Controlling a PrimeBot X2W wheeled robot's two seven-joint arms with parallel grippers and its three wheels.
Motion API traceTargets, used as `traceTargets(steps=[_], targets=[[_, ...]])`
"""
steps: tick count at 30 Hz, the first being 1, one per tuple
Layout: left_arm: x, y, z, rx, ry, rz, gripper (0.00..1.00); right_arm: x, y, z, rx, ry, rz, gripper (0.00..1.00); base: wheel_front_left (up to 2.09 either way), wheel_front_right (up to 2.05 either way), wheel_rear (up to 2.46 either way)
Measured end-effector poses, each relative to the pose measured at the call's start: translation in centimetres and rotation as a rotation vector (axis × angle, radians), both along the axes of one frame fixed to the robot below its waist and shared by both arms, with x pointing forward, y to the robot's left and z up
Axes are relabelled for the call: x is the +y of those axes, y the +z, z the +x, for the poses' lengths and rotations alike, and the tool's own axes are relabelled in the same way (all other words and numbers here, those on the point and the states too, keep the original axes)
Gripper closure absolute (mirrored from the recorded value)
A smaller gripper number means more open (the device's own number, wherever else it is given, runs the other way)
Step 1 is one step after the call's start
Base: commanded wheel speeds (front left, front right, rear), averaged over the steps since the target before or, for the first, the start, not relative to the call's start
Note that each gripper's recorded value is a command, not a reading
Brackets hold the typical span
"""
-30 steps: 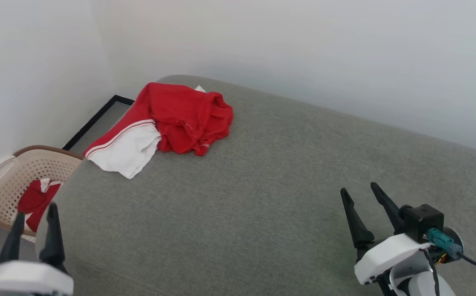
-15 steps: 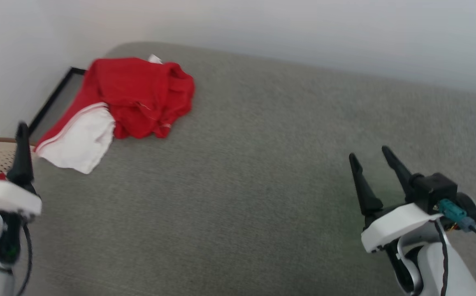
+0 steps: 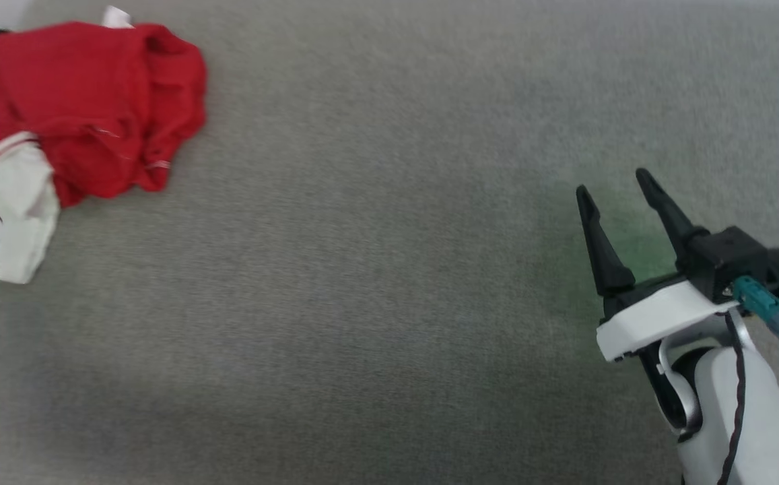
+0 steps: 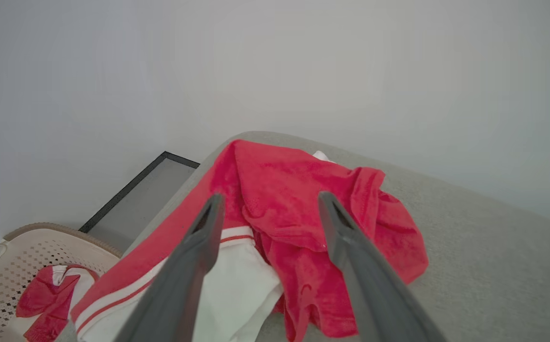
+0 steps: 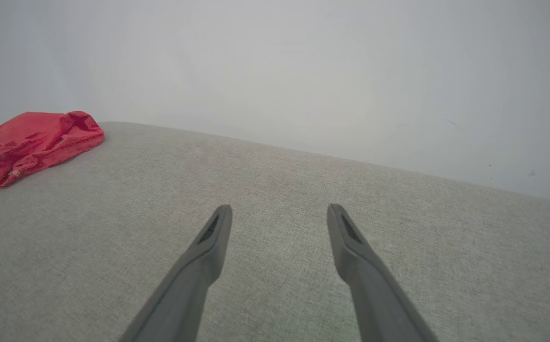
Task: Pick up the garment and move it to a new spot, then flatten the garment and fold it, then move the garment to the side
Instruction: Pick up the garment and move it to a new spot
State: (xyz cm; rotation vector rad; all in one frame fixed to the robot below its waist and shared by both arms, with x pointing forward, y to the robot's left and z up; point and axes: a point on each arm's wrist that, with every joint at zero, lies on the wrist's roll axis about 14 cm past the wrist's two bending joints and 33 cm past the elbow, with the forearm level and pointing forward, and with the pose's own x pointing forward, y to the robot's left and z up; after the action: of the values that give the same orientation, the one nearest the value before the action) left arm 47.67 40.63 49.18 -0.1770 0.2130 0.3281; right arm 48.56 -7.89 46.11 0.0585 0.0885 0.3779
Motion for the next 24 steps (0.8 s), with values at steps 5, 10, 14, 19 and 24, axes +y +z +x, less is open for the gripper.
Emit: traceTargets(steps=[5,10,14,19,24], targets=[[-0.4,-4.1,2.5,0.148,-0.008,-0.042,0.0,-1.3,-1.9,0.7,0.034,-0.028,-0.021,0.0,0.0,0.0,0.0],[-0.9,-8.4,3.2,0.325,-0.009,-0.111,0.0,-2.6,-3.7,1.0,0.072,-0.052,-0.052,0.0,0.0,0.0,0.0],[-0.8,-11.2,2.5,0.474,0.004,-0.152,0.0,-3.1,-4.5,1.3,0.091,-0.062,-0.068,0.0,0.0,0.0,0.0],[-0.7,-13.2,1.9,0.611,0.024,-0.192,0.0,-3.0,-5.3,1.6,0.11,-0.055,-0.079,0.0,0.0,0.0,0.0],[-1.0,-14.2,1.9,0.683,0.028,-0.222,0.0,-2.7,-5.4,1.8,0.114,-0.045,-0.083,0.0,0.0,0.0,0.0]])
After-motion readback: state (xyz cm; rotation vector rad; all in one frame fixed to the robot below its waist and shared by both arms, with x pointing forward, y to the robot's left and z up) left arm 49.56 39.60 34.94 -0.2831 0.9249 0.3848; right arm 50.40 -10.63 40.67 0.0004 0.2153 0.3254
